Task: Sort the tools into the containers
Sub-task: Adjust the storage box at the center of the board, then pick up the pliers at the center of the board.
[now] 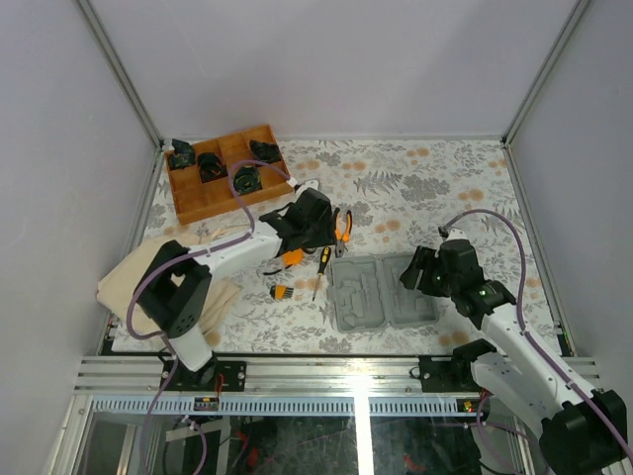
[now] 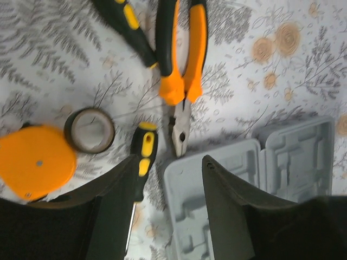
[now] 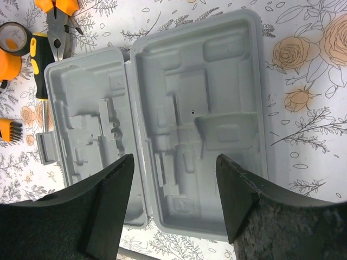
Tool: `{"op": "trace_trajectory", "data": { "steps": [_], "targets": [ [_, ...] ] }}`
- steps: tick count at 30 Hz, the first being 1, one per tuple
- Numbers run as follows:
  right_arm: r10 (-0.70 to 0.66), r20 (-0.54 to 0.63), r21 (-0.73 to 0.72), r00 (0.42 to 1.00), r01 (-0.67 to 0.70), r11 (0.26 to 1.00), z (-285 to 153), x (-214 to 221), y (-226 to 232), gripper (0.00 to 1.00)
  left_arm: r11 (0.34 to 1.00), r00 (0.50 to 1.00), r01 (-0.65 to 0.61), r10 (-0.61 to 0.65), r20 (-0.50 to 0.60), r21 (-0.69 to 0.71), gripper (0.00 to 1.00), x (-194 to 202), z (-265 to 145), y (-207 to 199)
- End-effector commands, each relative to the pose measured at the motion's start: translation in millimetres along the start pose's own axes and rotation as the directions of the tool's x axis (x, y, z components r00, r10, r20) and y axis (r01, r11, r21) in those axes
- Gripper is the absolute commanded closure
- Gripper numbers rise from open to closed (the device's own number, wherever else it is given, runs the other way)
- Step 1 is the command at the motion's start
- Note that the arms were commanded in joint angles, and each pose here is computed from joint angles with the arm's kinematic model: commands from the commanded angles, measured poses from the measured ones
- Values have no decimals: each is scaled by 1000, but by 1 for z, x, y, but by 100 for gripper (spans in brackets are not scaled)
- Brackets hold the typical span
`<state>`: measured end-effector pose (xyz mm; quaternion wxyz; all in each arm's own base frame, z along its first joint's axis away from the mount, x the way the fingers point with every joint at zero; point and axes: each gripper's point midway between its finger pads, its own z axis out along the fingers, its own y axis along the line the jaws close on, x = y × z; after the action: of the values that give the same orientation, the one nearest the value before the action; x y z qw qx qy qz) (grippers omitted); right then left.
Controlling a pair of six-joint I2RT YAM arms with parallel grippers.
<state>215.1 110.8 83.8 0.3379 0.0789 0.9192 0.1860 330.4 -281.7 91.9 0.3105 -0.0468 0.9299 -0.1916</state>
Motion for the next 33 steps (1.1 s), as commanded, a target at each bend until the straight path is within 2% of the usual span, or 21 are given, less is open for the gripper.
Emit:
{"op": "trace_trajectory", "data": {
  "steps": [1,11,22,33],
  "targets": [
    [44,16,-20,999,-44,999,-3,1,3,31,999,998,-44,44,39,-1,51,-24,16,-14],
    [107,60,-28,992,-105,994,-6,-1,3,31,993,996,-85,87,22,-77,47,-36,59,-18],
    [114,36,-26,993,-113,993,-1,8,0,31,968,989,-141,145,7,-208,56,-43,87,3],
    [115,28,-29,993,-114,993,1,10,0,31,954,983,-182,185,-8,-239,65,-45,107,8]
  ]
}}
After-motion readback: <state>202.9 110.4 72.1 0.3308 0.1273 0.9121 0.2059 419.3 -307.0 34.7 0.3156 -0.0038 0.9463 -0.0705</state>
